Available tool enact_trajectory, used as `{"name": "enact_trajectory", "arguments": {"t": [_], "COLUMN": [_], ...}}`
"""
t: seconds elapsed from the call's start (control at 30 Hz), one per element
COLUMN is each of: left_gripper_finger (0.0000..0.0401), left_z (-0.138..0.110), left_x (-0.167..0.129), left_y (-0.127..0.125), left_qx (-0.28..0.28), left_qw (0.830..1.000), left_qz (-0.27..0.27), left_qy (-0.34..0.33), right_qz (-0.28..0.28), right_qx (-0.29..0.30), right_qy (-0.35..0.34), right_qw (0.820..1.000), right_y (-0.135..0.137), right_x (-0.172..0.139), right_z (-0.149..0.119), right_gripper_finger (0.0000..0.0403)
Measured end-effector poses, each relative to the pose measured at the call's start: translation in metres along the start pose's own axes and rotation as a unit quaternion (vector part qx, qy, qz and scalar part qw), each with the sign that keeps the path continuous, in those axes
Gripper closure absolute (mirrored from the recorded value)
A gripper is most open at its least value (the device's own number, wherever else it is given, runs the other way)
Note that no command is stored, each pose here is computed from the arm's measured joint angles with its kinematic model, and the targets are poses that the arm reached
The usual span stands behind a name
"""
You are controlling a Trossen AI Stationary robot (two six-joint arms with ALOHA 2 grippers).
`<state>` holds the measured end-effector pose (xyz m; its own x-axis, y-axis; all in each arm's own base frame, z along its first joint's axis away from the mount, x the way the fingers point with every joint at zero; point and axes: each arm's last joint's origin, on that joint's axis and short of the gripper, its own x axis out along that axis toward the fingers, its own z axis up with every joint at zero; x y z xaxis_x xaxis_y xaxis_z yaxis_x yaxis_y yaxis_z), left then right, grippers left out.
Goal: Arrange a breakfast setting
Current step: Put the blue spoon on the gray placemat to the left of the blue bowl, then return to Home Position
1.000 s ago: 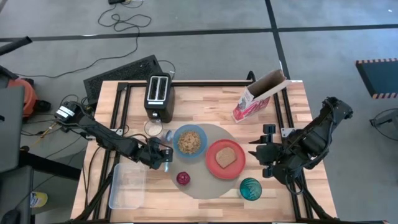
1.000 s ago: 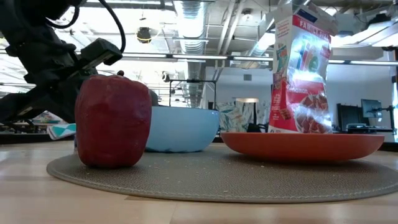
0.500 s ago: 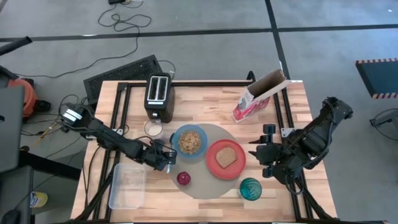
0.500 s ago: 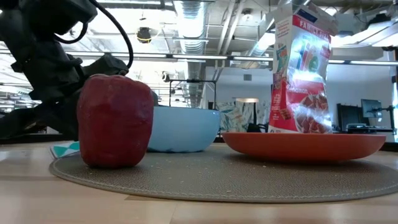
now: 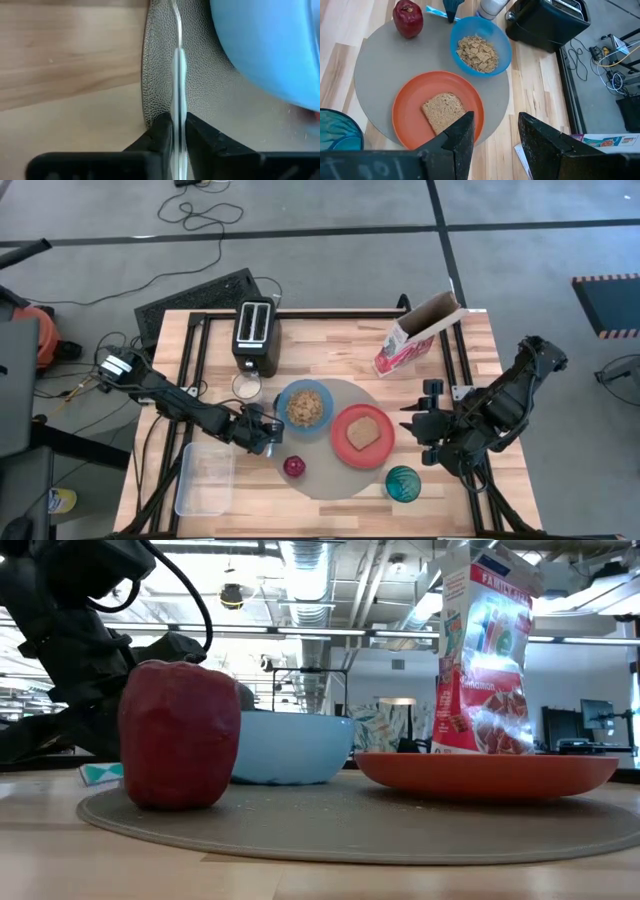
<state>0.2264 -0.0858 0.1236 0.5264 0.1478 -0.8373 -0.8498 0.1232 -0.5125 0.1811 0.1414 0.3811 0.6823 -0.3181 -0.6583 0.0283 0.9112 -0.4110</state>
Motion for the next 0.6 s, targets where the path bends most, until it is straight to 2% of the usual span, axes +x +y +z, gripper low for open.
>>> {"name": "enact_trajectory", "arguments": {"t": [0.3, 0.6], "left_gripper_finger": [0.0273, 0.0259], "left_z": [0.001, 0.003], "left_x": [-0.001, -0.010], "left_y": [0.000, -0.001], "left_qx": [0.010, 0.050], "left_qw": [1.000, 0.999], "left_qz": [0.002, -0.007], "left_qy": [-0.006, 0.013], "right_qz": [0.000, 0.000], "right_qx": [0.000, 0.000], "right_qy": [0.000, 0.000], "right_qw": [1.000, 1.000], "right_y": [0.000, 0.000], "right_x": [0.000, 0.000], "right_z": [0.000, 0.000], "right_gripper_finger": [0.0223, 0.0223]}}
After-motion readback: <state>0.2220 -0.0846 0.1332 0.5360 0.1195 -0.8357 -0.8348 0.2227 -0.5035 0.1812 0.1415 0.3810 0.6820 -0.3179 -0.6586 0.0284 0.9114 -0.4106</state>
